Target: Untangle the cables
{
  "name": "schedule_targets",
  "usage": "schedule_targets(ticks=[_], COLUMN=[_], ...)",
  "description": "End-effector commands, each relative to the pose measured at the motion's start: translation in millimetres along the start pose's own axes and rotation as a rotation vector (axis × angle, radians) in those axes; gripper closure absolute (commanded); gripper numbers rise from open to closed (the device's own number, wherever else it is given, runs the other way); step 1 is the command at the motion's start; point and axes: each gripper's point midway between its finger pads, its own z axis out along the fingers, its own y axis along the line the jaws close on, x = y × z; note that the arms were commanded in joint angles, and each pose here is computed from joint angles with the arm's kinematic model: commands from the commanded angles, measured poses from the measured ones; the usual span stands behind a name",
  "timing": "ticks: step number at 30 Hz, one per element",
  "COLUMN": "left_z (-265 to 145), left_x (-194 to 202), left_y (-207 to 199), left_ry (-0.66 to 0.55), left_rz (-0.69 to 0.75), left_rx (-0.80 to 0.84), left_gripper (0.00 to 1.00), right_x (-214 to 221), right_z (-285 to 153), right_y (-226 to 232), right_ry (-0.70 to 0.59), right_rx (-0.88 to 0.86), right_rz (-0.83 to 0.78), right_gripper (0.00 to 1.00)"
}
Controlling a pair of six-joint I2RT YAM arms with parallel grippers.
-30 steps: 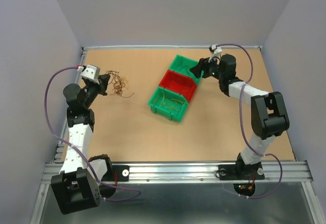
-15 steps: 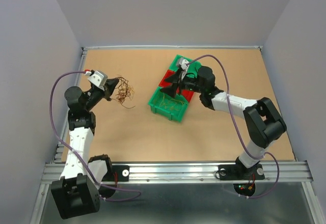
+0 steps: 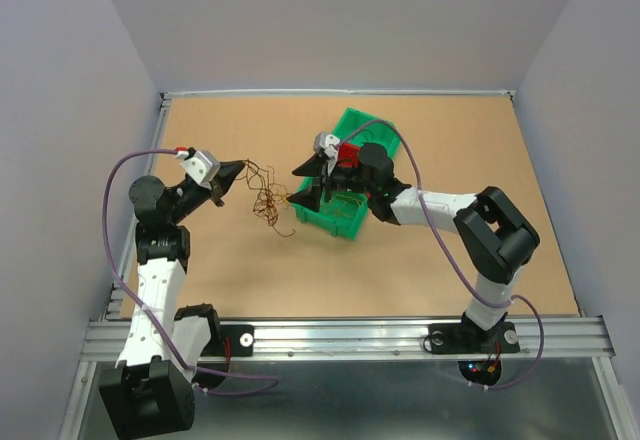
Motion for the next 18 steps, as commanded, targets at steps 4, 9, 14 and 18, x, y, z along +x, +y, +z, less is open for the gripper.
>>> schedule_targets(ticks=[4,9,14,18], left_z=[0,0,2,4], left_x=[-6,-6,-8,-18], left_y=[-20,-33,-26,-20], left_ry=[-0.030,-0.037,-0.021,-0.009], left_rz=[0.065,0.061,0.021,0.019], left_rx=[0.108,0.175,0.151,0.129], left_gripper=[1.00,1.00,1.00,1.00], right_x=[-38,-27,-24,-15], right_z=[39,61,76,85], right_y=[25,32,34,30], right_ry=[-0.106,-0.097,-0.101,-0.091], right_rx=[-0.103,-0.140,-0.162,-0.150], right_rz=[-0.134,-0.112,-0.108,-0.093], right_gripper=[0.22,0.41,0.41,0.99])
